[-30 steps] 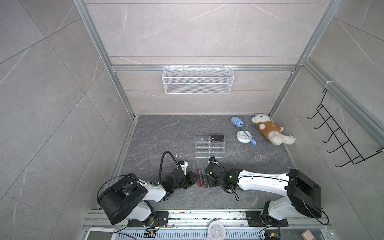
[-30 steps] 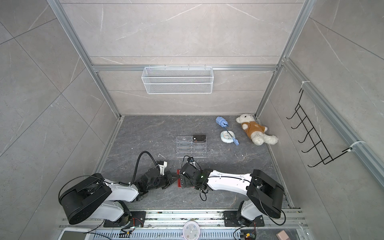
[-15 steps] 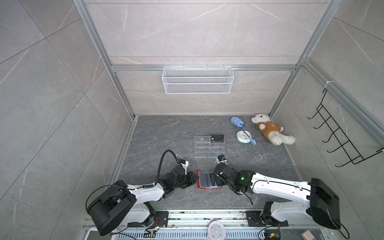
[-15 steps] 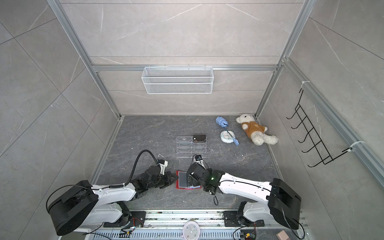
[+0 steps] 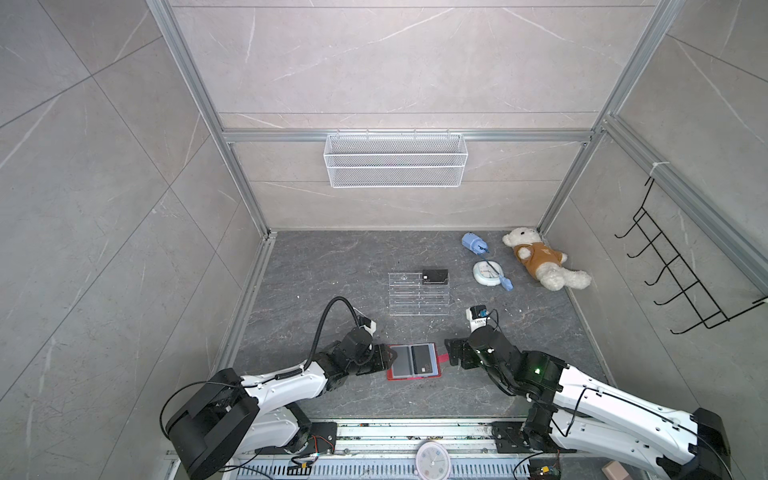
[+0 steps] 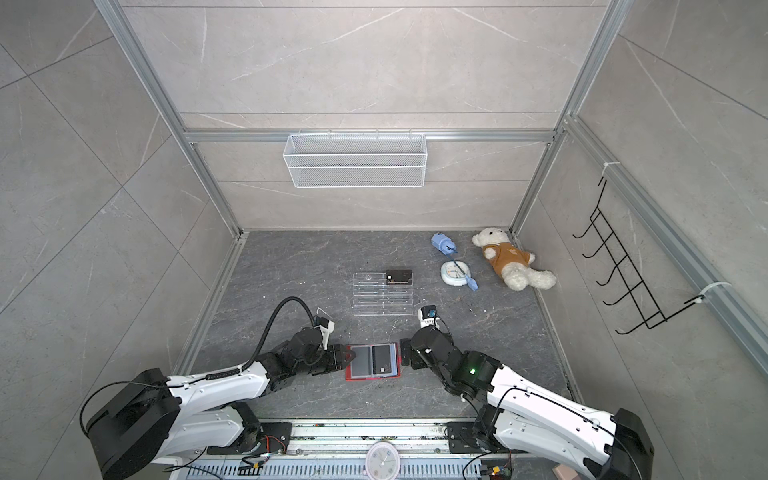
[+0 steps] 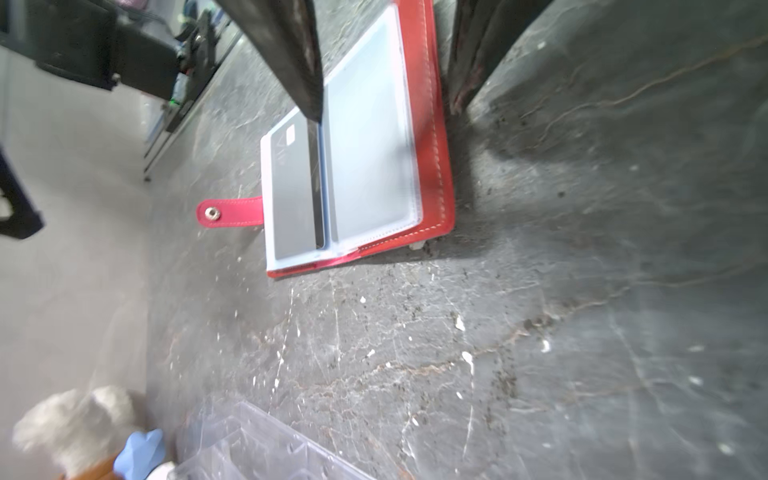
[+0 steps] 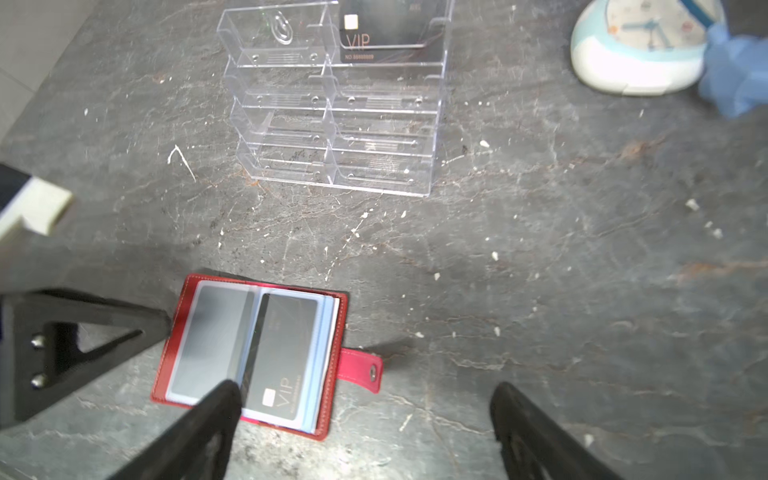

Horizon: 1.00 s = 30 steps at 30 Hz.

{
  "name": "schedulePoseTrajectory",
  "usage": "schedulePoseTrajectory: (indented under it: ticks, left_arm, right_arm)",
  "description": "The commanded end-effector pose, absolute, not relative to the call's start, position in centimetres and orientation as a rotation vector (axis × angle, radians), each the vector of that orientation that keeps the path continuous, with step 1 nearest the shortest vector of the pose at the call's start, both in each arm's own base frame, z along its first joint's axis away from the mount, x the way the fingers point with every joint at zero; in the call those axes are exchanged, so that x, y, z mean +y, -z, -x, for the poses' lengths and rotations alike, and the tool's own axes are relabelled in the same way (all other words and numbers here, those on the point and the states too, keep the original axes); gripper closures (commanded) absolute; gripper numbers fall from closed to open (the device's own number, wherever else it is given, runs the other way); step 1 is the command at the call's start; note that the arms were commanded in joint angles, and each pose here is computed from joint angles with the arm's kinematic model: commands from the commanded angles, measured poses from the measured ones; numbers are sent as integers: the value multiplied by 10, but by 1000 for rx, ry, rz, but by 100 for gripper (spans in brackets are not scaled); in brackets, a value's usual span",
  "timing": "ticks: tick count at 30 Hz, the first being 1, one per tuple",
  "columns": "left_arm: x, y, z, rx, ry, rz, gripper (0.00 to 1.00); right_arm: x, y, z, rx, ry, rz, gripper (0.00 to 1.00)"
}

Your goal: Take the credit cards out of the card holder

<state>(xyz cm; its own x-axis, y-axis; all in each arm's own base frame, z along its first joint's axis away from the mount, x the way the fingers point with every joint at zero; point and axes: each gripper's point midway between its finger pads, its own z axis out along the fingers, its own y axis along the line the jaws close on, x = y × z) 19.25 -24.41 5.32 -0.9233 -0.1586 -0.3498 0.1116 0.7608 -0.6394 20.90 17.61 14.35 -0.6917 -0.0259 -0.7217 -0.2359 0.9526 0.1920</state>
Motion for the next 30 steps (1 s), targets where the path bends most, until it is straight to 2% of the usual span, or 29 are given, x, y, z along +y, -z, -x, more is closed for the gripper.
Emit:
schedulePoseTrajectory:
  ticks: [1, 2, 4, 6, 11, 15, 21, 30]
  left_arm:
    - [-233, -82, -204, 2513, 874, 20, 40]
    - [-228, -91, -205, 2501, 851, 27, 38]
    - [-219, -110, -206, 2471, 817, 36, 36]
    - [-216, -131, -204, 2439, 827, 26, 35]
    - [-240, -159, -197, 2408, 1028, -14, 35]
    - [-275, -155, -187, 2417, 1273, -12, 35]
    - [-315, -131, -175, 2461, 1453, 20, 39]
    - [-321, -91, -175, 2562, 1428, 162, 49]
  right_arm:
    - [171, -138, -202, 2345, -354, 221, 28]
    - [172, -138, -200, 2348, -371, 225, 41]
    - [173, -138, -198, 2354, -402, 223, 58]
    - [176, -137, -195, 2360, -439, 233, 72]
    - [196, -133, -189, 2375, -576, 278, 99]
    - [217, -121, -188, 2413, -668, 316, 100]
    - [240, -96, -193, 2451, -764, 320, 100]
    - [254, -49, -197, 2530, -890, 274, 100]
